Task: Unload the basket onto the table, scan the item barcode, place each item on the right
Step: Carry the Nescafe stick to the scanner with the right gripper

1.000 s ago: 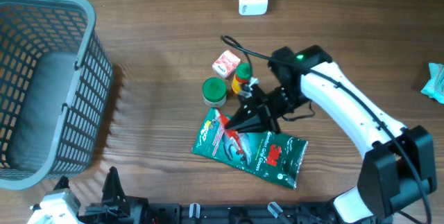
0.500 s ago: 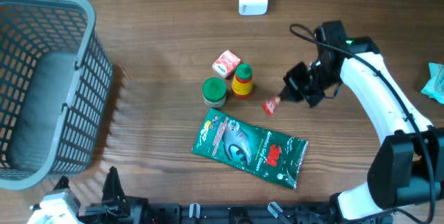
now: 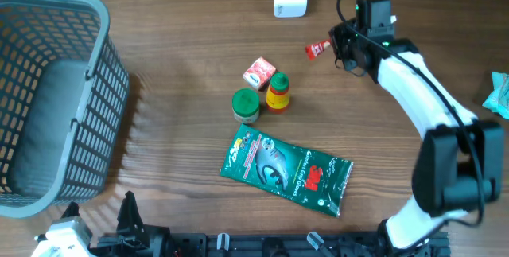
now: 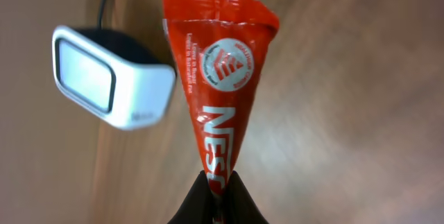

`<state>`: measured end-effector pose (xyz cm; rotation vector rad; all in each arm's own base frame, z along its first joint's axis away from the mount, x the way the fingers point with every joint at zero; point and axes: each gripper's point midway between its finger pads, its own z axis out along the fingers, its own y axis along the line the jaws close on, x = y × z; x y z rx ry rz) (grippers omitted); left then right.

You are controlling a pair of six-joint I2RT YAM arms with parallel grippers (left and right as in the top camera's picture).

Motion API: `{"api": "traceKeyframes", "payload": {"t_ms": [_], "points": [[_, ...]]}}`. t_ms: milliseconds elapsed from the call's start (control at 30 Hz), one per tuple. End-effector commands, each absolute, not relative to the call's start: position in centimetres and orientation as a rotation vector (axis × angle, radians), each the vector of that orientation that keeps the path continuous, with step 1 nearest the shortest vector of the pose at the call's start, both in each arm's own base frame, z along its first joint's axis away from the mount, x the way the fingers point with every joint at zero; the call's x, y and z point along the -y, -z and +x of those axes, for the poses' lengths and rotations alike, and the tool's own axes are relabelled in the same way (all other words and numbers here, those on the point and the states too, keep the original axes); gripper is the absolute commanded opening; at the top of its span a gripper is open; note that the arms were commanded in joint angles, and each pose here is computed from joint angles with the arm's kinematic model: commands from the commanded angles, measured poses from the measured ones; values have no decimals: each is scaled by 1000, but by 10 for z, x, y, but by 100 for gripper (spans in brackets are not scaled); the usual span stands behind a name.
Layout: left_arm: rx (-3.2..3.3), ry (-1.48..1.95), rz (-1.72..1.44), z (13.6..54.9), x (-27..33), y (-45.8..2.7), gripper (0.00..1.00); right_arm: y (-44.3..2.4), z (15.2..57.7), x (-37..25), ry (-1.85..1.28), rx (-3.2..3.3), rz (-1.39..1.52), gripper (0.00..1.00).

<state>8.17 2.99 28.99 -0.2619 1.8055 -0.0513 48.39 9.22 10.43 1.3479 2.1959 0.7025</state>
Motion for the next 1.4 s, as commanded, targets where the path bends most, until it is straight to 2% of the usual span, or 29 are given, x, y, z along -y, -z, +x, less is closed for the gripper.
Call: {"api": "traceKeyframes", "payload": {"t_ms": [0,300,533,933,1167,1367], "points": [[-1797,29,-265,80,-33,-291,100,-101,527,-94,-723,-2098,1374,5],[-1797,29,-265,80,-33,-291,100,-104,620,-113,-808,-1998,1348,5],[-1797,29,-265,80,-33,-291,100,-101,648,-127,-817,-1879,1377,5],[-1797,29,-265,80,-33,-291,100,-102,653,-143,-799,-1823,1344,5],[-1797,29,-265,80,-33,-291,100,-77,634,-134,-772,-1768,1637,5],[-1797,29,-265,80,-33,-291,100,-86,636,-138,-854,-1676,1768,5]]}}
